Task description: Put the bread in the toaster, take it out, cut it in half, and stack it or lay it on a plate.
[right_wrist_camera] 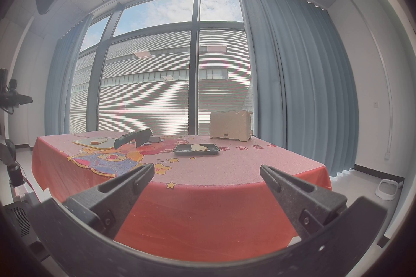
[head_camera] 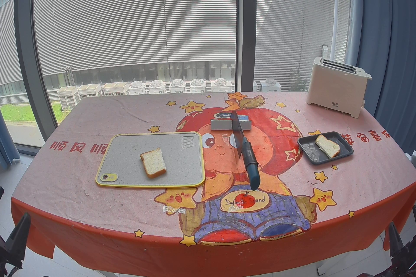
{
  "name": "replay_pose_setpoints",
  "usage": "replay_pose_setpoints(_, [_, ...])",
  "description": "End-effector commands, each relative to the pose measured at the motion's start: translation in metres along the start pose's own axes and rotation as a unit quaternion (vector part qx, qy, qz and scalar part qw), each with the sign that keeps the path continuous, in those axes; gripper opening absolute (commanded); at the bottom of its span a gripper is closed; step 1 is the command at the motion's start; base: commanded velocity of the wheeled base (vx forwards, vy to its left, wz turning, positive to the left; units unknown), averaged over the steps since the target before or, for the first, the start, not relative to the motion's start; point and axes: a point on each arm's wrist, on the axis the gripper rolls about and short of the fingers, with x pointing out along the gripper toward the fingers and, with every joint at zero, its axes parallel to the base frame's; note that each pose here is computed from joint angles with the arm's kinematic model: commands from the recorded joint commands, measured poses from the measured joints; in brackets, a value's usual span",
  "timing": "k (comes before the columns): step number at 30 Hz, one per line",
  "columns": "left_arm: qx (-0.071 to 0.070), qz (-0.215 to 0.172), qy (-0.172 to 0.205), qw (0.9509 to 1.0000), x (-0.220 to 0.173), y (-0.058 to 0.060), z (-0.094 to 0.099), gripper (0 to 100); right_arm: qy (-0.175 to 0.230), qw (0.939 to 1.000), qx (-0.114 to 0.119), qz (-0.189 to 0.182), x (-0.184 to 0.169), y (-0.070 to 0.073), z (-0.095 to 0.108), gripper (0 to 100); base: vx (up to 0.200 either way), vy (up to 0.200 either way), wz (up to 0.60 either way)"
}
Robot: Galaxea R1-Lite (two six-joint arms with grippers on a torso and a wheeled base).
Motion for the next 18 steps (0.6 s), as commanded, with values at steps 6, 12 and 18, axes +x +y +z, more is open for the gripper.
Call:
replay_pose_setpoints(6, [-0.011,-0.012,0.055,0.9983,0.035,0.005,0.029,100,0.0,1.0,0.0,0.0,0.0,0.0,-0.005,100,0.0,0.0,0.0])
replay_pose_setpoints(12, [-0.029,-0.02,0.059,0.9976,0.039,0.005,0.033,100,0.0,1.0,0.0,0.0,0.0,0.0,-0.005,100,0.0,0.0,0.0])
replay_pose_setpoints(18, [-0.032,-0.03,0.063,0.997,0.047,0.006,0.043,100,0.0,1.0,0.0,0.0,0.0,0.0,-0.005,100,0.0,0.0,0.0])
